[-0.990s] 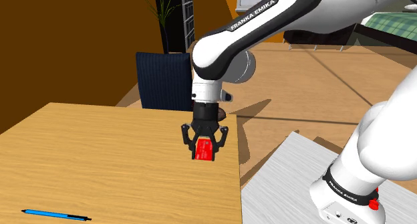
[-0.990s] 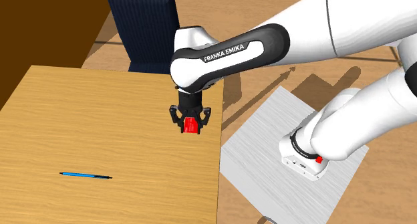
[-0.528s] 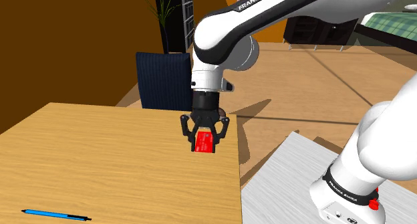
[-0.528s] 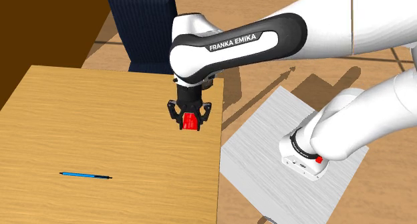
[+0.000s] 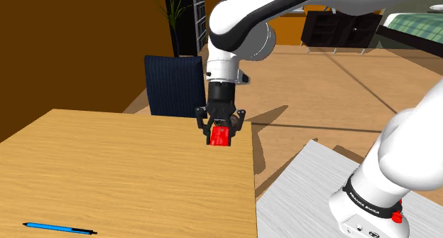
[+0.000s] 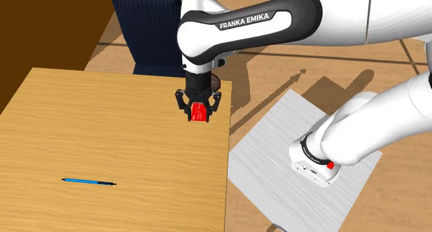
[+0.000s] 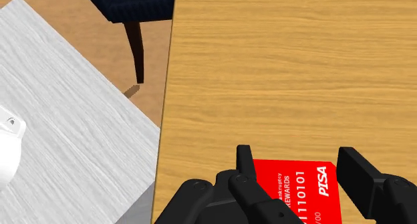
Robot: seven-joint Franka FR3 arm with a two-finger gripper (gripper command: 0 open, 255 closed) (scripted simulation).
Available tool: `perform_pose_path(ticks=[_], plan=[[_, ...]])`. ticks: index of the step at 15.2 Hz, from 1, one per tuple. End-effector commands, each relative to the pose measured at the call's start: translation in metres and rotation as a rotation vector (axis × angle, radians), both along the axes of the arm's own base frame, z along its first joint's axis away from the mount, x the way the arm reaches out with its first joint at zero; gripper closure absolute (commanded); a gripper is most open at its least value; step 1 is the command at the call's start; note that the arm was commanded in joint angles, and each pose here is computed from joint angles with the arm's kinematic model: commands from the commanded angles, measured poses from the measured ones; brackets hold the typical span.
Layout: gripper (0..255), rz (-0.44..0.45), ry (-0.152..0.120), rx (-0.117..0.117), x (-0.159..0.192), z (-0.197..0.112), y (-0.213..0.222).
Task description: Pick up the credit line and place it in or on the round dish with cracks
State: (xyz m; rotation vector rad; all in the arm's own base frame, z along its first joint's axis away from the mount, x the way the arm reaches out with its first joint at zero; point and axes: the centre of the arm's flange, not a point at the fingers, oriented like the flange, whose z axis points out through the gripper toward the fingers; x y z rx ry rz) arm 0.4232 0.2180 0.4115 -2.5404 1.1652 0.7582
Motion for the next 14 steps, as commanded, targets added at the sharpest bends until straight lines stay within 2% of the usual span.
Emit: perform_pose_path(ticks=[1, 11, 14], plan=[[255, 0.001, 0.0, 0.0, 0.016, 0.003, -0.021], [255, 0.001, 0.0, 0.0, 0.096, 0.01, -0.131], [255, 0.001, 0.0, 0.0, 0.096, -0.006, -0.131]])
